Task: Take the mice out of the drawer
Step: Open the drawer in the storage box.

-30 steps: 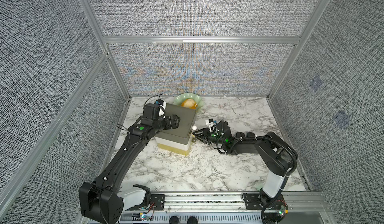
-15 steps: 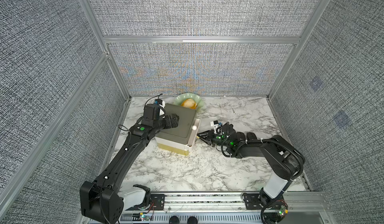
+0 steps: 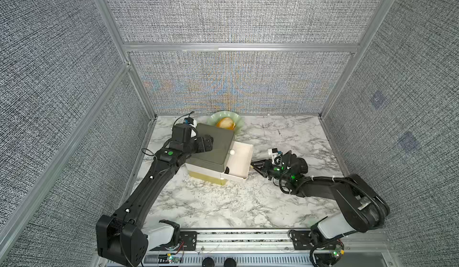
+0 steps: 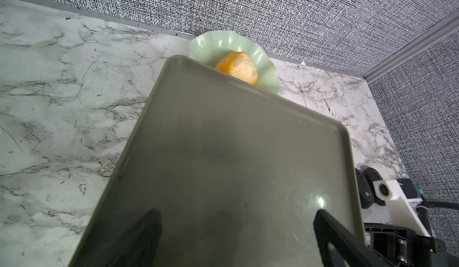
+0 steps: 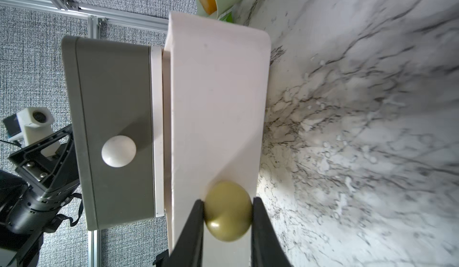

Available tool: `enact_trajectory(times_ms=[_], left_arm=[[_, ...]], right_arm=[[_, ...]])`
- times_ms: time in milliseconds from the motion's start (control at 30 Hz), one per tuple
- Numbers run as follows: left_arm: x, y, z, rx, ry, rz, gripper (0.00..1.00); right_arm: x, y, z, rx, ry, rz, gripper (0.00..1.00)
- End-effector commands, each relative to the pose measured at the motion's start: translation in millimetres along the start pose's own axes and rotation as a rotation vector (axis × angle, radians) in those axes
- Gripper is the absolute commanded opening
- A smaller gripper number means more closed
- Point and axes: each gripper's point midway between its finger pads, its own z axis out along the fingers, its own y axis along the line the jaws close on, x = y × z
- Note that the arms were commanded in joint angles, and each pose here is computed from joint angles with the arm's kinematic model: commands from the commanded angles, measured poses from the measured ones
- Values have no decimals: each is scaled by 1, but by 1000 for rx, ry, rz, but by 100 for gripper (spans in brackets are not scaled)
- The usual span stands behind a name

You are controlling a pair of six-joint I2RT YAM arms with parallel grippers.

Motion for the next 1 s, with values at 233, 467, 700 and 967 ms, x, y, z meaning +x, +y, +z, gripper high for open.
enact_trajectory(times_ms=[233,467,700,967], left_arm=[[18,8,3,-32,77,-16,98],[16,5,2,-20,78,-18,98],[11,-2,0,9,71,-13,98],[-3,-10,-12,28,38,3,98]], right_arm=[[-3,-30,-31,121,-34,31,15],[-6,-29,-34,155,-39,8,15],[-12,-19,-38,200,-34,-57,33],[-27,-5,-63,328,-66,-139,55]])
